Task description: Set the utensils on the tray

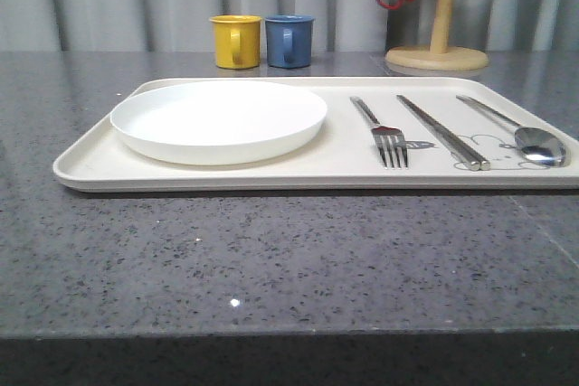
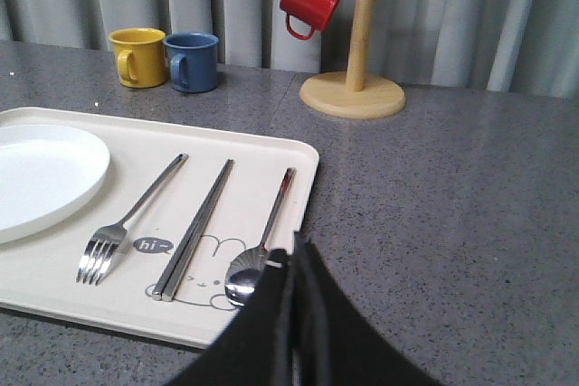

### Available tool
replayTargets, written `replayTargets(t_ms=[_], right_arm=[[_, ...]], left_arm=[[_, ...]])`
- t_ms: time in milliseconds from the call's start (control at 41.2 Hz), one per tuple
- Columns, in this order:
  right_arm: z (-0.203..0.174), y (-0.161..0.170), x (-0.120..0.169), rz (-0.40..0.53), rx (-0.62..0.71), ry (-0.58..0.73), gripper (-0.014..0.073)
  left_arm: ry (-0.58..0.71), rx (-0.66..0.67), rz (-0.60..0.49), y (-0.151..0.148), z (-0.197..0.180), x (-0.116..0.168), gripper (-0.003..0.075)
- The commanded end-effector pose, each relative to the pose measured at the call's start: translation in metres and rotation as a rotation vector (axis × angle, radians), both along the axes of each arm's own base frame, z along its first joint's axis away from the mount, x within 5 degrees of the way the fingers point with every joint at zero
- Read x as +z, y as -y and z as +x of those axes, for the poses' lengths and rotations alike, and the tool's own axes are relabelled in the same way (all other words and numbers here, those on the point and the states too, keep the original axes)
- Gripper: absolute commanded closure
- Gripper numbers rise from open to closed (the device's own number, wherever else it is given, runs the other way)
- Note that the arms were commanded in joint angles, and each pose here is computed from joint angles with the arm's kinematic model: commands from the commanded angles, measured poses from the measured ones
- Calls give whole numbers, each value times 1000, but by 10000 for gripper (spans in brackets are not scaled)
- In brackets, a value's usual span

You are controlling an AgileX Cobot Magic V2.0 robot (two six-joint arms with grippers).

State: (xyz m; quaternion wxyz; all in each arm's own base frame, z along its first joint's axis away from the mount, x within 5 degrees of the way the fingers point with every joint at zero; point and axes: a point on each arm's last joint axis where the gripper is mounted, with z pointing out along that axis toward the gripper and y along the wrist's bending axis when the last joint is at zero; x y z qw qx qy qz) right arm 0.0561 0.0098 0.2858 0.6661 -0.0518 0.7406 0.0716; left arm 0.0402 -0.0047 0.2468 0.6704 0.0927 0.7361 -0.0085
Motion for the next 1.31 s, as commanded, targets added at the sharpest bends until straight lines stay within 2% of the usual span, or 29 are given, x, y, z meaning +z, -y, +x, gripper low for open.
replayTargets(t_ms=[0,170,315,1285], right_arm=[[0,0,15,0,-2,99,708],[0,0,15,0,-2,99,708],[0,0,15,0,-2,99,708],[0,0,15,0,-2,99,708]], left_arm=[[94,31,-47,0,1,0,739],[148,82,-51,-2,11,-24,739],[138,102,-53,-3,14,-41,739],[143,102,-53,-3,14,-41,739]])
